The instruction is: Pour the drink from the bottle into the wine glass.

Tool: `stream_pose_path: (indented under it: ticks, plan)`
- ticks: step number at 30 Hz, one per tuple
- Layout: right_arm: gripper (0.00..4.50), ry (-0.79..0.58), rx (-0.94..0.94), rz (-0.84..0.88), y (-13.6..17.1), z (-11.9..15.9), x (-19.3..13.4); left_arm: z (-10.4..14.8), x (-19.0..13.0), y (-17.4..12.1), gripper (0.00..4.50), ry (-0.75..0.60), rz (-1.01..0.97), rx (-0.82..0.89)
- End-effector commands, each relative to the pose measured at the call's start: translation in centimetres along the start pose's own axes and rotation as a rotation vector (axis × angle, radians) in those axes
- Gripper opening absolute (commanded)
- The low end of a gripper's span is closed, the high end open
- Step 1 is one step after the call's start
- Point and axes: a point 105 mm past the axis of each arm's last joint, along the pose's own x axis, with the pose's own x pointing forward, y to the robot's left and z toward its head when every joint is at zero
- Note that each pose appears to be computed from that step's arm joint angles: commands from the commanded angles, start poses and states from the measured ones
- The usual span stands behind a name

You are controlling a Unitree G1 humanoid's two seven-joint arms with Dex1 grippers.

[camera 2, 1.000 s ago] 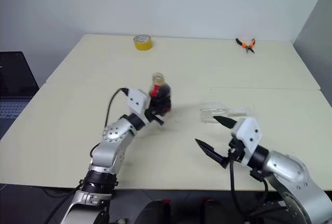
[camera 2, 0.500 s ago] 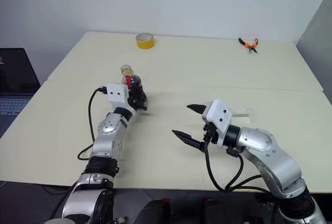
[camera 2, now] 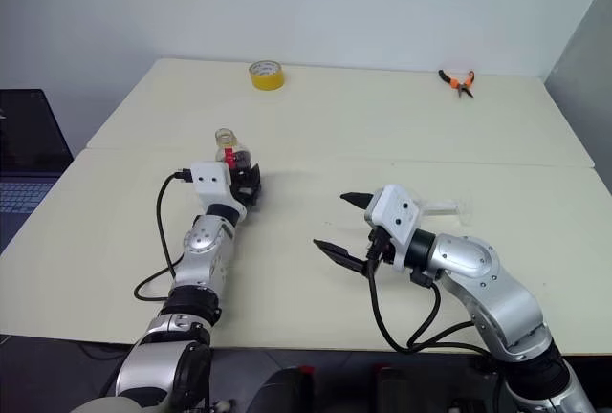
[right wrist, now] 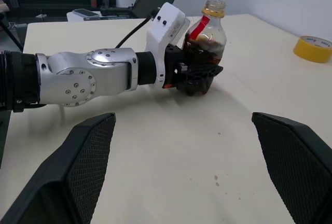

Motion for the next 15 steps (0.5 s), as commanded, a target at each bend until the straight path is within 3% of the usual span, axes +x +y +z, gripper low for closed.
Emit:
stream_pose_path:
  ticks: [1,2,8,15]
  plan:
    - [4.5,-0.034,-0.05,0.004,0.3,1.3,-0.6,1.4,-0.7,-0.4,4.3,-0.058,-0.028,0.006]
    - [4.5,-0.026,-0.055,0.004,0.4,1.2,-0.8,1.4,-1.2,-0.6,4.46,-0.058,-0.044,0.01]
    - [4.5,0.035,-0.077,-0.033,0.4,0.3,-2.6,1.9,-4.9,-1.3,4.46,-0.047,-0.113,0.068]
    - [4.5,0.144,-0.19,-0.302,-2.6,-1.6,-5.8,1.2,-10.5,-4.7,4.46,0.042,-0.352,0.128]
